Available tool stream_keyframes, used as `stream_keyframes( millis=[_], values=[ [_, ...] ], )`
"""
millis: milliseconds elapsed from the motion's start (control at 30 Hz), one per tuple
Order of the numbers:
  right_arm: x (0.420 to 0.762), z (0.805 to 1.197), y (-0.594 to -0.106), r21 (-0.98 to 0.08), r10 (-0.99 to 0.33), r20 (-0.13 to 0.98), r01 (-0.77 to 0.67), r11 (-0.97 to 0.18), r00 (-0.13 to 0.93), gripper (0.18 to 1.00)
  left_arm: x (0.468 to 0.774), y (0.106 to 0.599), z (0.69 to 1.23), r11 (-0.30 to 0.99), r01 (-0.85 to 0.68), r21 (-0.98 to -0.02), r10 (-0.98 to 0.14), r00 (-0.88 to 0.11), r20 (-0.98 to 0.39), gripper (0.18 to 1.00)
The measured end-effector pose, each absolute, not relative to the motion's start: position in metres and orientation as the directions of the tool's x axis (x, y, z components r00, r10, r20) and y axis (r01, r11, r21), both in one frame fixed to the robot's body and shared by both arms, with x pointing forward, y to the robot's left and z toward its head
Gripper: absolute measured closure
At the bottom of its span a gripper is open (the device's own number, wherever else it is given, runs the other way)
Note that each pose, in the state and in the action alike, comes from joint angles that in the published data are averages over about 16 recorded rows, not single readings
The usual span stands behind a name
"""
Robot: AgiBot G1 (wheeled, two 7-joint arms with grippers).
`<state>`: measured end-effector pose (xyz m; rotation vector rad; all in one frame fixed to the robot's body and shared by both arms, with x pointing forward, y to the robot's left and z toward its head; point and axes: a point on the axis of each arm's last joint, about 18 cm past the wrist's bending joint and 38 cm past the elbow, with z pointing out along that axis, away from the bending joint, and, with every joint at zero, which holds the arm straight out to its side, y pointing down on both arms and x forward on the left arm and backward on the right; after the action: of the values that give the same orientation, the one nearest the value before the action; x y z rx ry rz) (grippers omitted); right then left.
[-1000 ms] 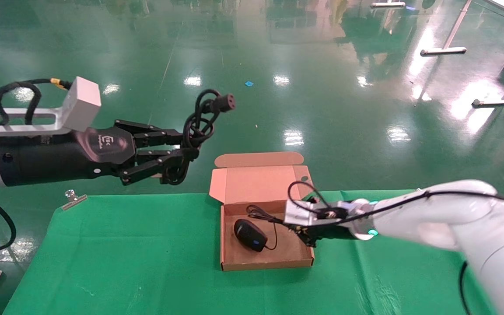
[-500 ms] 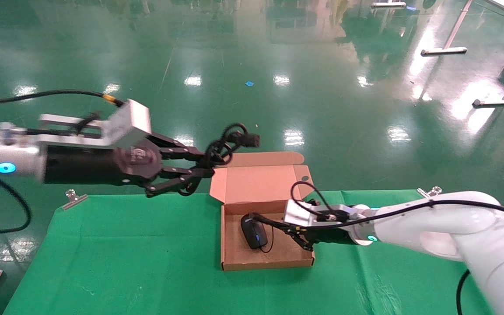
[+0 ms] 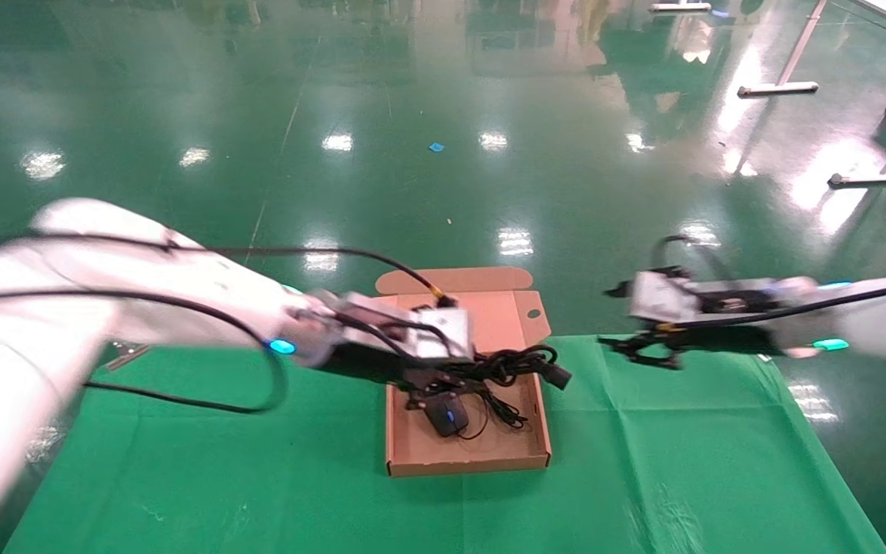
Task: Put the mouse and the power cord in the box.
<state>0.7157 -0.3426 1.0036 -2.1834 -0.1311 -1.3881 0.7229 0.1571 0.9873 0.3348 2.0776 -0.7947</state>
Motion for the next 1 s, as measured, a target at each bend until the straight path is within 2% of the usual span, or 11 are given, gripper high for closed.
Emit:
stream_keyframes(
  millis=[200,500,700,1000],
  values=[
    [0.685,1.025,-0.381,-0.363,-0.165,0.874,0.390,-0.846,0.457,0.533,0.738,0.128,0.949,0.798,0.491,-0.349,-0.030,-0.547,-0.837,0.844],
    [0.668,1.033,-0.400,-0.367,-0.164,0.873,0.398,-0.841,0.459,0.336,0.742,0.110,0.915,0.815,0.466,-0.344,-0.043,-0.544,-0.838,0.844],
    [0.666,1.033,-0.401,-0.368,-0.165,0.873,0.399,-0.840,0.459,0.249,0.742,0.107,0.912,0.818,0.461,-0.344,-0.044,-0.546,-0.837,0.836],
    [0.668,1.032,-0.398,-0.380,-0.175,0.871,0.404,-0.832,0.459,0.191,0.739,0.112,0.914,0.806,0.461,-0.371,-0.062,-0.558,-0.828,0.785]
  ],
)
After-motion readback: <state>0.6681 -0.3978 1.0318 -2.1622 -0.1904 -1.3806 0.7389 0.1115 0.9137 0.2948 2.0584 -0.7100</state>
